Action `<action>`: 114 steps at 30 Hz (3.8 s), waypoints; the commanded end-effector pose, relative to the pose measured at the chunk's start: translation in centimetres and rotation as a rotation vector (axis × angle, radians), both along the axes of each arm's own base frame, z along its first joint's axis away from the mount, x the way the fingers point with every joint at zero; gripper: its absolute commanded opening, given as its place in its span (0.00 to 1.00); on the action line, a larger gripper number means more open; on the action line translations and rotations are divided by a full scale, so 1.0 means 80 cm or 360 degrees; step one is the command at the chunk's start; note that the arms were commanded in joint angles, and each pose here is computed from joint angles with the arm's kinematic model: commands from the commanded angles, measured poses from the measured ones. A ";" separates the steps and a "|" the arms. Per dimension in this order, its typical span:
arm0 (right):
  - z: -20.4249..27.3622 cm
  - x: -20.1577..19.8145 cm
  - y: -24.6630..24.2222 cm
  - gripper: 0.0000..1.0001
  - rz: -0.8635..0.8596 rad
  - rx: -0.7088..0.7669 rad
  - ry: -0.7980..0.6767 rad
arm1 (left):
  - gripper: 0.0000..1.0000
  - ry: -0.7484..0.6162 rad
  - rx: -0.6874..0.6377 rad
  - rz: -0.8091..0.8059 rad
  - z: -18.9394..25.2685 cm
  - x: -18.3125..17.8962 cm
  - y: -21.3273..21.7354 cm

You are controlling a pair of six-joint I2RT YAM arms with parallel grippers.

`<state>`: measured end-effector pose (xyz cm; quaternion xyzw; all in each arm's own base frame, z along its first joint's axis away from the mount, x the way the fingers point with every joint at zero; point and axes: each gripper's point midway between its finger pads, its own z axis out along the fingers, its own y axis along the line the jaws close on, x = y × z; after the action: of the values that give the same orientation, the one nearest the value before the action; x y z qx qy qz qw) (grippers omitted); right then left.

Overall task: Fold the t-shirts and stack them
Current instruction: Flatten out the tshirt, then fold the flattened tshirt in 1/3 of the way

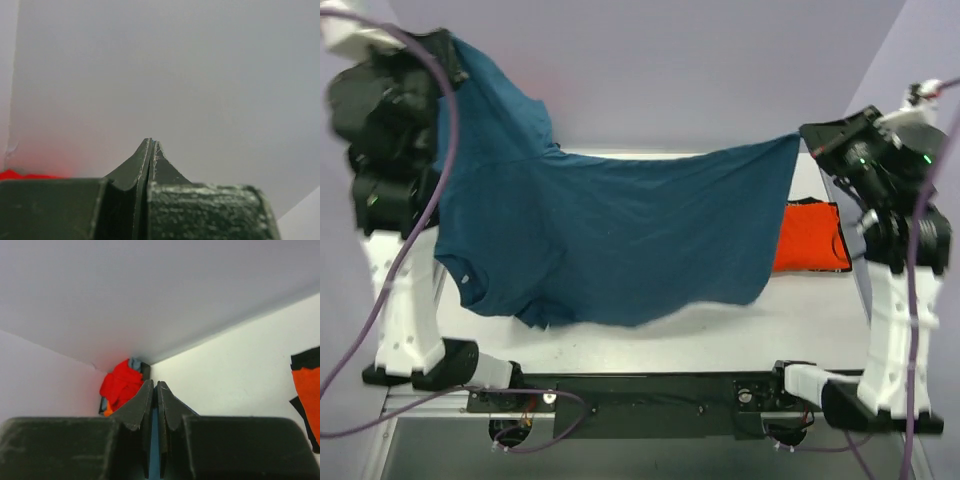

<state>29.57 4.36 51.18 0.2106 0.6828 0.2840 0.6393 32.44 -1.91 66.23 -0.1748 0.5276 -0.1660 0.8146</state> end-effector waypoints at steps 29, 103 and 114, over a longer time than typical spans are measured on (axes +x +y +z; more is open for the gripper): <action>-0.121 0.206 -0.065 0.00 0.0182 0.0484 0.0364 | 0.00 -0.0178 0.0047 -0.0455 -0.051 0.172 -0.059; -0.509 0.129 -0.078 0.00 -0.0389 0.0215 0.1545 | 0.00 0.0893 0.0017 -0.0260 -0.488 0.209 -0.125; -0.522 0.148 -0.076 0.05 -0.0353 0.0231 0.1584 | 0.00 0.0944 0.0020 -0.0272 -0.505 0.236 -0.131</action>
<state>40.21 -1.95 9.35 0.4443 0.8525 0.1171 0.2493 49.72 -12.36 24.31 -0.1680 0.7710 -0.1614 0.5926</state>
